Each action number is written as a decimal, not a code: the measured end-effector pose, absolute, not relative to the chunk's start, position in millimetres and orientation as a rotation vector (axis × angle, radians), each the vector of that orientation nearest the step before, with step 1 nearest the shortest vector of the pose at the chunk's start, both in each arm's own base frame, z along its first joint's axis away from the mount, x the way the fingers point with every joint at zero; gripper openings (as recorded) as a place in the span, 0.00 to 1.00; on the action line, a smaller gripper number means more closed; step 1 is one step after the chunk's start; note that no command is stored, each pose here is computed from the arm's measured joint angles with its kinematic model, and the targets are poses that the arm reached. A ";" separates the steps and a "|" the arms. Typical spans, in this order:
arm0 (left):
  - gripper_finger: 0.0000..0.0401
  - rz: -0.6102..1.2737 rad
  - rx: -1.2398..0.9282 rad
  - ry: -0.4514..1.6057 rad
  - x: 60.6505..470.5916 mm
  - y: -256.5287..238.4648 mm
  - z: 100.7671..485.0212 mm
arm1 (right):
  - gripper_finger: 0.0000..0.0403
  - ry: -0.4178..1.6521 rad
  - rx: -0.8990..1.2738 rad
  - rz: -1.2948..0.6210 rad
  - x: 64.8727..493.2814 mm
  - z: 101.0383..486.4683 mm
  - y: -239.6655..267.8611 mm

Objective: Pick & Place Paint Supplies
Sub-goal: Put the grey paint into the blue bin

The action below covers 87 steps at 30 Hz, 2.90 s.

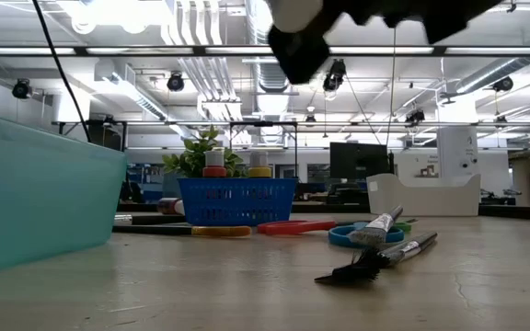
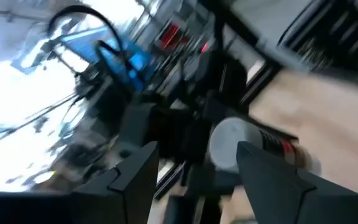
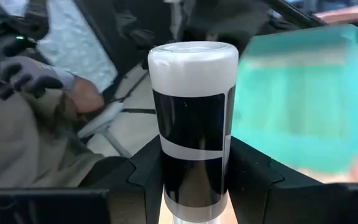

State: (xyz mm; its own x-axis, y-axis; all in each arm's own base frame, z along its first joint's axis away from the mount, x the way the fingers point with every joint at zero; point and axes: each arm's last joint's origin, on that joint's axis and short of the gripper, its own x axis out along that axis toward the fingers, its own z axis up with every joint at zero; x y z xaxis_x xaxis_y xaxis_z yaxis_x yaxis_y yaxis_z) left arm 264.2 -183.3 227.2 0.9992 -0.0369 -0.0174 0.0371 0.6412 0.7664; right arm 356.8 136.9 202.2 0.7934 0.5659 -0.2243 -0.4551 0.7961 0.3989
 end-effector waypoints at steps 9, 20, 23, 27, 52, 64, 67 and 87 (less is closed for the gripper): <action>0.56 -0.444 0.458 -0.020 289.8 -145.0 225.7 | 0.33 0.415 0.209 0.636 379.1 208.3 148.1; 0.56 -0.752 0.325 -0.030 284.2 -134.1 228.5 | 0.33 0.434 0.173 0.691 381.7 213.4 154.5; 0.56 -0.755 0.330 -0.029 284.3 -134.8 227.7 | 0.33 0.422 0.173 0.688 383.1 216.4 154.2; 0.56 -0.755 0.307 -0.013 284.2 -134.8 227.1 | 0.33 0.434 0.186 0.661 384.4 217.1 153.6; 0.56 -0.528 0.296 0.148 275.8 -150.4 216.5 | 0.33 0.539 0.039 0.367 386.7 224.6 159.1; 0.54 -0.529 0.320 0.153 277.2 -150.6 213.0 | 0.33 0.520 0.031 0.371 388.1 228.9 159.8; 0.47 -0.525 0.320 0.149 277.5 -150.4 213.3 | 0.33 0.519 0.031 0.372 388.1 228.9 159.8; 0.32 -0.547 0.327 0.132 273.2 -151.0 219.8 | 0.66 0.472 -0.190 0.422 379.4 233.6 180.1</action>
State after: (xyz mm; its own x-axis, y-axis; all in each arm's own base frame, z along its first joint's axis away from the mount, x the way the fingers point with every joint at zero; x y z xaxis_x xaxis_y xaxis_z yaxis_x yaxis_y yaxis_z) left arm 273.2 -151.0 219.8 0.8472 -0.4882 -0.2095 0.5299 0.8042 0.2692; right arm 379.4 180.1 233.6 0.8066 0.3490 -0.4771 -0.4353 0.8967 -0.0801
